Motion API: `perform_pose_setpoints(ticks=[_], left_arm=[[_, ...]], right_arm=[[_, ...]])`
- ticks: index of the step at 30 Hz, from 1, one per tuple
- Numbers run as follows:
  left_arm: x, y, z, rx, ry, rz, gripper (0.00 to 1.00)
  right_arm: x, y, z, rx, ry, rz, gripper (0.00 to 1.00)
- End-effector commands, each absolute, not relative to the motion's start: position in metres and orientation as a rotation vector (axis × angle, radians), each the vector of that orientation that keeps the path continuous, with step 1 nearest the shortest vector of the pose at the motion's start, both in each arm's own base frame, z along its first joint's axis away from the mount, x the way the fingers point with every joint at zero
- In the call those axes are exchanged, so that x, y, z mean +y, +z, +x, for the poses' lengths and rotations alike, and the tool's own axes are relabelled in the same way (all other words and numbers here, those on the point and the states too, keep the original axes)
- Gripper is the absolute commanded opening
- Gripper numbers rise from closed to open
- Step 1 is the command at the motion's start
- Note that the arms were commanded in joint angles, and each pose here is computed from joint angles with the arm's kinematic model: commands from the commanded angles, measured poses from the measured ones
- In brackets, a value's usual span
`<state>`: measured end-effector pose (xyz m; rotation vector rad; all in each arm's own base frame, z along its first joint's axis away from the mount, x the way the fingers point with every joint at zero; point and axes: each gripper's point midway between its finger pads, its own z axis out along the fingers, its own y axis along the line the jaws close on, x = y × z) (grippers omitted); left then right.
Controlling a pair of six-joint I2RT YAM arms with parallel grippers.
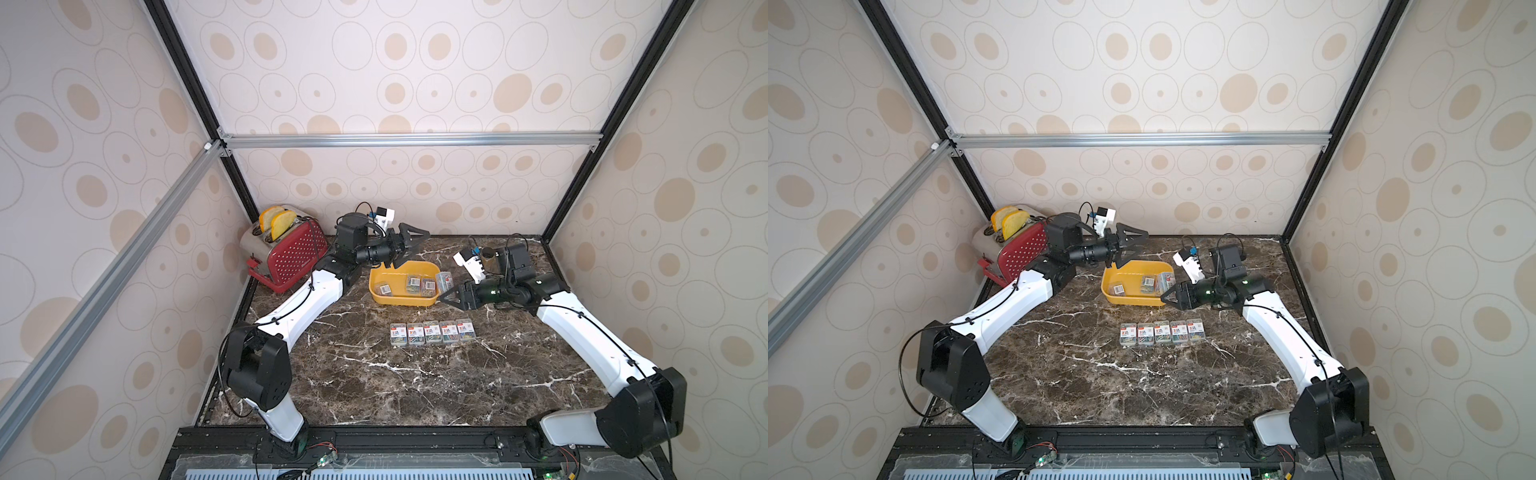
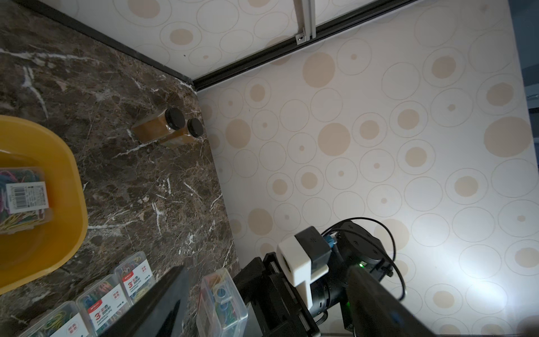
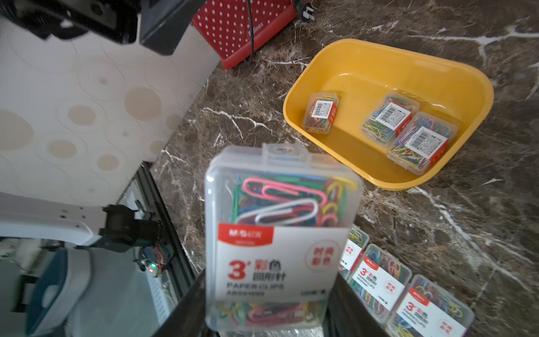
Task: Take the paper clips out of the storage box
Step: Pick up the boxed paper clips from the storage box.
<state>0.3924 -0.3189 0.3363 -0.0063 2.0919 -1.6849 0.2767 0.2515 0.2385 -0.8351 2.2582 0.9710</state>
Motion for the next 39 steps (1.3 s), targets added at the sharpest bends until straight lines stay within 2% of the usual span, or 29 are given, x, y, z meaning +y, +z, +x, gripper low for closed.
perform_pose_setpoints(ticks=[1,13,26,33,39], left_arm=[[-0.326,0.327,0.382,2.159,-1.652,0.092,0.87],[-0.342,0.266,0.336,2.412,-1.626,0.212,0.86],[-0.352,0.249,0.33,2.474,-1.617,0.271,0.84],[-0.359,0.245,0.325,2.499,-1.617,0.314,0.71],[-0.367,0.243,0.313,2.511,-1.647,0.379,0.53]], right_arm=[[0.243,0.222,0.272,2.253,0.753,-0.964,0.25],[0.246,0.215,0.277,2.169,0.495,-1.066,0.26],[0.253,0.226,0.273,2.106,0.482,-1.101,0.26],[0.259,0.228,0.271,2.085,0.498,-1.13,0.26],[0.261,0.224,0.271,2.099,0.506,-1.143,0.27]])
